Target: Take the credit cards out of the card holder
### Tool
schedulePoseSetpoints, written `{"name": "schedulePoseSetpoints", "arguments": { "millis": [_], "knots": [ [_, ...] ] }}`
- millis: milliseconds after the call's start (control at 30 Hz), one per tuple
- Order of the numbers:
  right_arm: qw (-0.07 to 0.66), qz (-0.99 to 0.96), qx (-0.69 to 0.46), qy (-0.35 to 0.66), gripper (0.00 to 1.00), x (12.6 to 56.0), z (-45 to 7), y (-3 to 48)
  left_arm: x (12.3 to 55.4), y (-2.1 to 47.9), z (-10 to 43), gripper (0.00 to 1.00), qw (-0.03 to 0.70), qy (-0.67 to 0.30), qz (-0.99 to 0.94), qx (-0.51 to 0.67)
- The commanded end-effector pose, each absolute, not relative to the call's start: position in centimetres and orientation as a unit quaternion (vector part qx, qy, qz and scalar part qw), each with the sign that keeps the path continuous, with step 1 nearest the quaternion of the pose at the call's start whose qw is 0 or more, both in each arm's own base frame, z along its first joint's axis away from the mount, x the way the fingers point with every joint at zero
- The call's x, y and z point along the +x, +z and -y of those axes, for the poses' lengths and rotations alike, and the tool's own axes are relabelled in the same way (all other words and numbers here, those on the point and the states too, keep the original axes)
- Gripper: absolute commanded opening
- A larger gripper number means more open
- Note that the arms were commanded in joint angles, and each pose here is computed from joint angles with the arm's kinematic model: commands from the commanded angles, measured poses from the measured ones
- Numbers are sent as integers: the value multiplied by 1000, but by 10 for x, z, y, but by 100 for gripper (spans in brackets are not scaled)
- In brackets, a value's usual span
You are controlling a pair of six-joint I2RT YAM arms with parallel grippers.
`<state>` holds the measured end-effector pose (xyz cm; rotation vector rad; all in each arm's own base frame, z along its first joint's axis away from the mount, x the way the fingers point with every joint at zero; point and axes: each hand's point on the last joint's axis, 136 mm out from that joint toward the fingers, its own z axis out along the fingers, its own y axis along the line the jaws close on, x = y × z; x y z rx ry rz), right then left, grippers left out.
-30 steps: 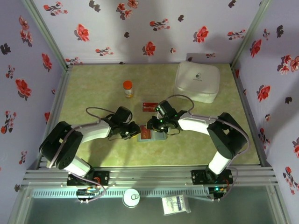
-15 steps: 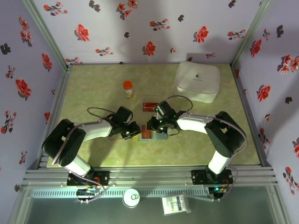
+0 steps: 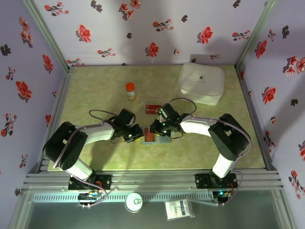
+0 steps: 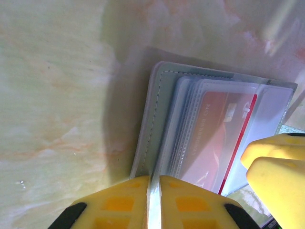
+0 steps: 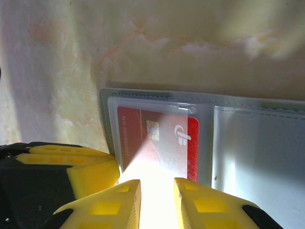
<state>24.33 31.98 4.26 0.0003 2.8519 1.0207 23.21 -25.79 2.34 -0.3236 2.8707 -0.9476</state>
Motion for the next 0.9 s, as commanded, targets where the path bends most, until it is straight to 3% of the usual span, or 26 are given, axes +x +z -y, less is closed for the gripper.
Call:
{"name": "schedulePoseSetpoints", "arguments": {
  "millis": [0, 467, 867],
  "knots": [
    [48, -949, 0, 311, 25, 238, -312, 28, 234, 24, 258, 12, 50, -310, -944, -102],
    [48, -958, -5, 282, 24, 238, -304, 22, 235, 25, 259, 12, 47, -311, -944, -100],
    [84, -958, -21, 274, 24, 244, -298, 46, 237, 37, 259, 12, 61, -317, -941, -99]
  ]
}}
